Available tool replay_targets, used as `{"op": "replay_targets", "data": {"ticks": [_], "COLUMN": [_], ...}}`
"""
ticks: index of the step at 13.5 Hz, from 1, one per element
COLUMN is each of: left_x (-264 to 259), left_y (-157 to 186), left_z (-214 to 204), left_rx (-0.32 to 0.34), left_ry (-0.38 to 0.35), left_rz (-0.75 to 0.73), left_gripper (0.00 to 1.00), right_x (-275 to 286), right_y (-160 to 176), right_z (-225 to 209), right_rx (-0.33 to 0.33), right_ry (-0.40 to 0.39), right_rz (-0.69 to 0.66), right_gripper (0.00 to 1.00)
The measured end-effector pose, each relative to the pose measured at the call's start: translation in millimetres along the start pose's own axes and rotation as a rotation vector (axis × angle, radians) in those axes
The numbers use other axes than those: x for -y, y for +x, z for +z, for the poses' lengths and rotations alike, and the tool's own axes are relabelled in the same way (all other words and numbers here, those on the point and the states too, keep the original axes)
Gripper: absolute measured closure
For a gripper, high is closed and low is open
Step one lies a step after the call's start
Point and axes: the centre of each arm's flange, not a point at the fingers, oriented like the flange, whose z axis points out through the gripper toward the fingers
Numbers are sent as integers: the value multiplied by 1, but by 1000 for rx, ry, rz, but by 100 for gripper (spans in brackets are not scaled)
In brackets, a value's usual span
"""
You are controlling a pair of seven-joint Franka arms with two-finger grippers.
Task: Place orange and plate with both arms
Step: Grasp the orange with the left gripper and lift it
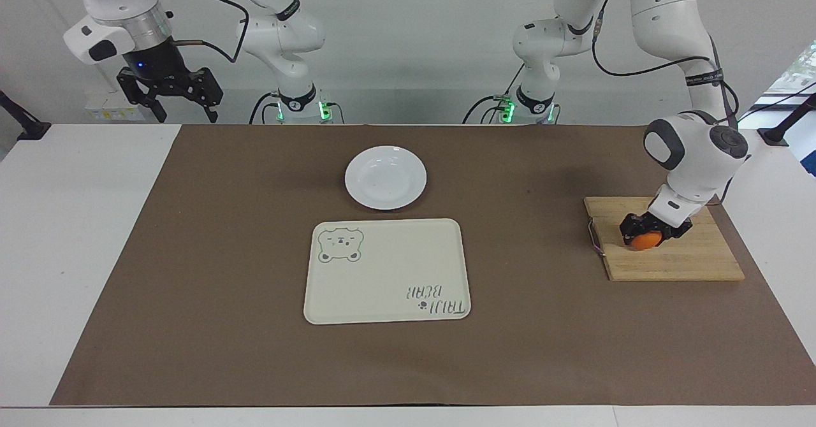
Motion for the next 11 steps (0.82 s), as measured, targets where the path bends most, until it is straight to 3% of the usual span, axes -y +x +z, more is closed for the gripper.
{"op": "replay_targets", "data": {"ticks": [6,11], "left_x": [-31,-135], "left_y": [10,15], "left_z": [-60,-74], "left_rx": [17,58], "left_ry": [-19,-32], "left_rz": [-84,-170], "left_gripper": [26,26], "right_x": [0,0], "right_y": [0,0], "right_z": [0,0], "right_rx": [0,0], "right_ry": [0,0], "right_rz": [0,0], "right_gripper": [0,0]}}
